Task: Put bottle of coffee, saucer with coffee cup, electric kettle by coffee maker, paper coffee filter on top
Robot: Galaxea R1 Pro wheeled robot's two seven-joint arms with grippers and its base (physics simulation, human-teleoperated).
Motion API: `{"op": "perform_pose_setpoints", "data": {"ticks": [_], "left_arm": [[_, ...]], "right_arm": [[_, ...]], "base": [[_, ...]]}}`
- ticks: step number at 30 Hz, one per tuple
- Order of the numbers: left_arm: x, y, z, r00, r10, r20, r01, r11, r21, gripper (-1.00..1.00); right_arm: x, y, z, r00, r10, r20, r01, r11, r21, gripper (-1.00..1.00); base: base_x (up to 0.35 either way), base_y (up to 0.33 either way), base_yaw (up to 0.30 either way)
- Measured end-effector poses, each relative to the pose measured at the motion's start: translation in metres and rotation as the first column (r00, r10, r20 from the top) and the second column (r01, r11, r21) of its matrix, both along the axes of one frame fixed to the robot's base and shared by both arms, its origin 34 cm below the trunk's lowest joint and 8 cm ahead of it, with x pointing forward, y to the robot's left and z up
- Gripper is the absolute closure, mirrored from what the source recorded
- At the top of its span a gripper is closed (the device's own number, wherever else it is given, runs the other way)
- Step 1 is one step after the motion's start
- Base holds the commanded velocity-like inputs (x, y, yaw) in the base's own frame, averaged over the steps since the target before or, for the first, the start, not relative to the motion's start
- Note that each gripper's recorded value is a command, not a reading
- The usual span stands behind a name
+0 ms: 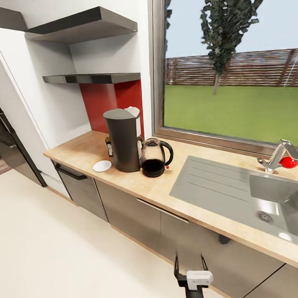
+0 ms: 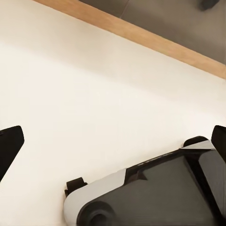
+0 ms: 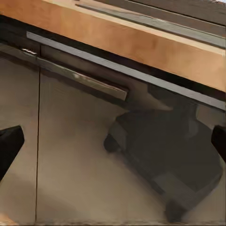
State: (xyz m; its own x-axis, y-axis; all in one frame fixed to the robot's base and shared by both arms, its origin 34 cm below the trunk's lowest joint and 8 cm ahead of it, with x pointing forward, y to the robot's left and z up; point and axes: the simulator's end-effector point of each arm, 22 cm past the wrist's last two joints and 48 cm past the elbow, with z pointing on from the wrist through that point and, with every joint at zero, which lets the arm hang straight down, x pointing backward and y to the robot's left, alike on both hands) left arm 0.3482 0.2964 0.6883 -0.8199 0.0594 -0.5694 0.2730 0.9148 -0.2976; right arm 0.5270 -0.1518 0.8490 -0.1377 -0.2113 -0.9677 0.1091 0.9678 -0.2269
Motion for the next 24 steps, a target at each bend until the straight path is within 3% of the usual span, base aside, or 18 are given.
{"op": "perform_pose_setpoints", "data": {"ticks": [5,13,17,22,24], "left_arm": [[-0.002,-0.001,-0.001,1.0,-0.001,-0.004,0.001,1.0,-0.002,-1.0],[-0.009,-0.006,-0.004,1.0,0.001,-0.021,-0.002,1.0,-0.011,-1.0],[-0.016,-0.009,-0.007,0.999,0.008,-0.039,-0.008,1.0,-0.017,-1.0],[-0.018,-0.007,-0.009,0.999,0.021,-0.046,-0.022,1.0,-0.008,-1.0],[-0.017,-0.004,-0.01,0.998,0.03,-0.046,-0.03,1.0,0.003,-1.0]], "right_arm": [[-0.022,-0.002,-0.027,0.997,0.017,-0.079,-0.019,1.0,-0.022,-1.0],[-0.07,-0.014,-0.075,0.971,0.022,-0.237,-0.04,0.997,-0.069,-1.0],[-0.104,-0.023,-0.102,0.94,0.021,-0.34,-0.057,0.994,-0.098,-1.0],[-0.126,-0.017,-0.124,0.897,0.067,-0.437,-0.11,0.991,-0.073,-1.0],[-0.144,-0.03,-0.146,0.84,0.011,-0.542,-0.057,0.996,-0.069,-1.0]], "base": [[0.0,0.0,0.0],[0.0,0.0,0.0],[0.0,0.0,0.0],[0.0,0.0,0.0],[0.0,0.0,0.0]]}}
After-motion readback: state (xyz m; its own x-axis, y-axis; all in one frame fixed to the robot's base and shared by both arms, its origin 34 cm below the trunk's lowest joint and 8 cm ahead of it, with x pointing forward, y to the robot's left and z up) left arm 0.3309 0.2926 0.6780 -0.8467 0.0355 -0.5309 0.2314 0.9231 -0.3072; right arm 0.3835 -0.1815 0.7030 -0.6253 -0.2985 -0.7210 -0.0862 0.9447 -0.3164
